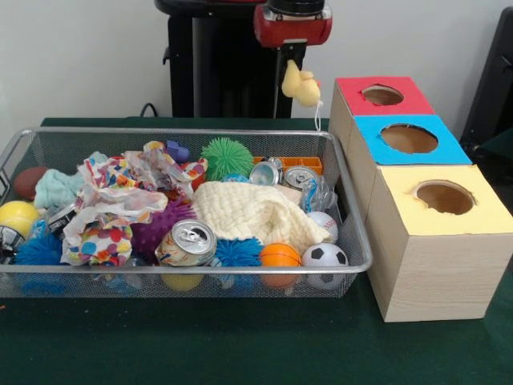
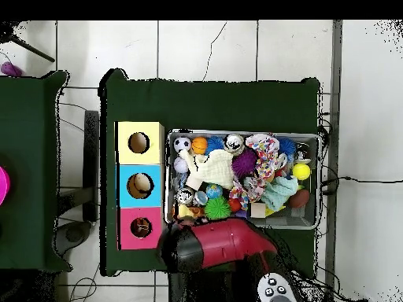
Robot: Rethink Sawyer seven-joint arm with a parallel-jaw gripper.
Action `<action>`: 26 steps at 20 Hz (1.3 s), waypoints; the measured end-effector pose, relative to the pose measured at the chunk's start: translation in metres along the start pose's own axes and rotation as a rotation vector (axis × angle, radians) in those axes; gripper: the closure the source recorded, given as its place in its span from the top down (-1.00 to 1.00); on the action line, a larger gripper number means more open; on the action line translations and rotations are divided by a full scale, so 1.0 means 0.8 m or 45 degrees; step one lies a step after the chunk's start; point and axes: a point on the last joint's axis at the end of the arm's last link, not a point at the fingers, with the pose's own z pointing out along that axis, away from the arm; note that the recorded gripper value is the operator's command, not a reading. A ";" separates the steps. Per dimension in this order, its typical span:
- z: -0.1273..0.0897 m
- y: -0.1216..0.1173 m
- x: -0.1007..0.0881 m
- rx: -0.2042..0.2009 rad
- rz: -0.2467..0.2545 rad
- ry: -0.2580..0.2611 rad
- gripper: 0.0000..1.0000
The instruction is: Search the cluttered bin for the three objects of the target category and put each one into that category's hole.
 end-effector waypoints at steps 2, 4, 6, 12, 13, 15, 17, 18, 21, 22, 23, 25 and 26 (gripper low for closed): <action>0.002 0.012 0.012 -0.009 0.024 0.021 -1.00; 0.003 0.015 0.019 -0.012 0.038 0.028 -1.00; 0.004 0.018 0.026 -0.013 0.054 0.032 -1.00; 0.010 0.025 0.053 -0.012 0.116 0.030 -1.00; 0.010 0.027 0.056 -0.012 0.127 0.030 -1.00; 0.011 0.031 0.062 -0.011 0.142 0.031 -1.00; 0.011 0.041 0.072 -0.013 0.162 0.039 -1.00; 0.011 0.047 0.077 -0.014 0.168 0.045 -1.00; 0.012 0.057 0.085 -0.014 0.178 0.057 -1.00; 0.011 0.061 0.087 -0.014 0.182 0.063 -1.00; 0.011 0.065 0.090 -0.014 0.187 0.068 -1.00; 0.011 0.079 0.097 -0.018 0.200 0.086 -1.00; 0.011 0.084 0.100 -0.020 0.205 0.093 -1.00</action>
